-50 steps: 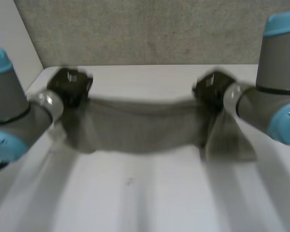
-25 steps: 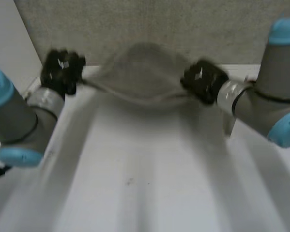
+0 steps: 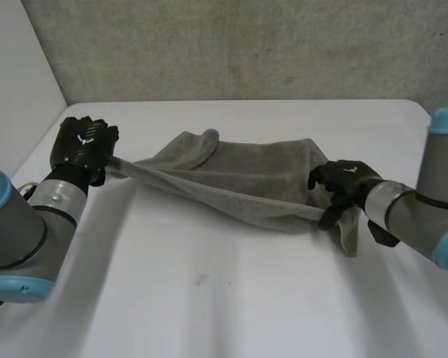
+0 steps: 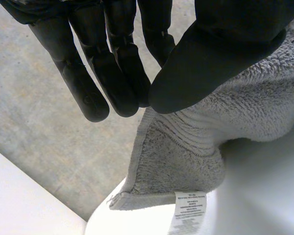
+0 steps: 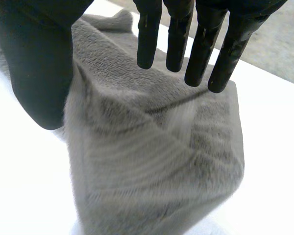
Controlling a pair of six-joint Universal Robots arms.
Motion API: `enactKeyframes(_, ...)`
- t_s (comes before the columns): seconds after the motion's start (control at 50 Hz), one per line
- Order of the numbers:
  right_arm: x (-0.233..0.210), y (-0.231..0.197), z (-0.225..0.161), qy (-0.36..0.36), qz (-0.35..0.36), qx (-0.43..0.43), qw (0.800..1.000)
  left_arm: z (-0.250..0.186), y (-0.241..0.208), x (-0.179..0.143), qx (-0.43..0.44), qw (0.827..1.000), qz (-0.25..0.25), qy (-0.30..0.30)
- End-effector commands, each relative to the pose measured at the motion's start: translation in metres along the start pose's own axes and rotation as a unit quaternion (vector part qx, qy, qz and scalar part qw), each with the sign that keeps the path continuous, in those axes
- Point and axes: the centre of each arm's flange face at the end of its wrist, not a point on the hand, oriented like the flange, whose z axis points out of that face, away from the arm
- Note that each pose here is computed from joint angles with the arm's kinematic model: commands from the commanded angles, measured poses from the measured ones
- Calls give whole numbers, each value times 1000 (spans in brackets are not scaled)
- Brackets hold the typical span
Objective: Fold the laundry
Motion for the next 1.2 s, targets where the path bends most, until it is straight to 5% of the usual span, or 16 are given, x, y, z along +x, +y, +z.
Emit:
enactKeyframes(0.02,0,23,-22,8,41,-17,999,3,-1,-18,2,1000,3,-27)
enactKeyframes(1.2,5,64,-3,24,-69,-16,997,-9,10,-13,-24,1000,-3,-13)
